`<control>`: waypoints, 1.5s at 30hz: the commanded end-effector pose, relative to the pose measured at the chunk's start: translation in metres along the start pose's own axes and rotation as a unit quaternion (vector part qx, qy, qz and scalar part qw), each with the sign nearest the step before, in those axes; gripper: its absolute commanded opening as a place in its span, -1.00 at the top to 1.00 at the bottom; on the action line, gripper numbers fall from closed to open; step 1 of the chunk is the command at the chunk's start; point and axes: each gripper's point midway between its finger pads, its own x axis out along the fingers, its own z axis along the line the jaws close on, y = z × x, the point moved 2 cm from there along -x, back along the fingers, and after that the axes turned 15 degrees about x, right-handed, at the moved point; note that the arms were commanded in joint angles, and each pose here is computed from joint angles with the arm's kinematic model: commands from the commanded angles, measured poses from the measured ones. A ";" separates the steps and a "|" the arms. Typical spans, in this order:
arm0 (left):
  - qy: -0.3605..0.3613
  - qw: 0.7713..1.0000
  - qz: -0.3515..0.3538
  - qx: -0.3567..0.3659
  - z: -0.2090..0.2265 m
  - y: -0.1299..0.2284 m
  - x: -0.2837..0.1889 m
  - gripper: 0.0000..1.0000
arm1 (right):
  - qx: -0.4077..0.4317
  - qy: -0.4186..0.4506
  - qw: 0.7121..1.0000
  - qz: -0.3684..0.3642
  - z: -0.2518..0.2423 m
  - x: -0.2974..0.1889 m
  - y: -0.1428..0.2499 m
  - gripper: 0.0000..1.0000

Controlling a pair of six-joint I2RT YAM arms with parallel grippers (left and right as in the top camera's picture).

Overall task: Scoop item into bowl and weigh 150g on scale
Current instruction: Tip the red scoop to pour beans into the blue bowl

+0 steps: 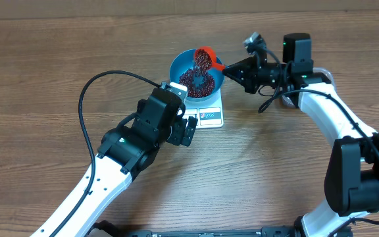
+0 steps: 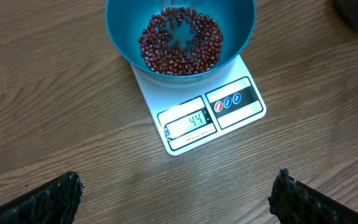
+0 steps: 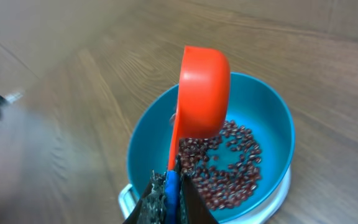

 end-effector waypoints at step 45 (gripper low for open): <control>0.004 1.000 0.001 0.006 0.000 0.002 0.001 -1.00 | -0.247 0.174 0.953 -0.008 0.010 -0.035 -0.044 0.93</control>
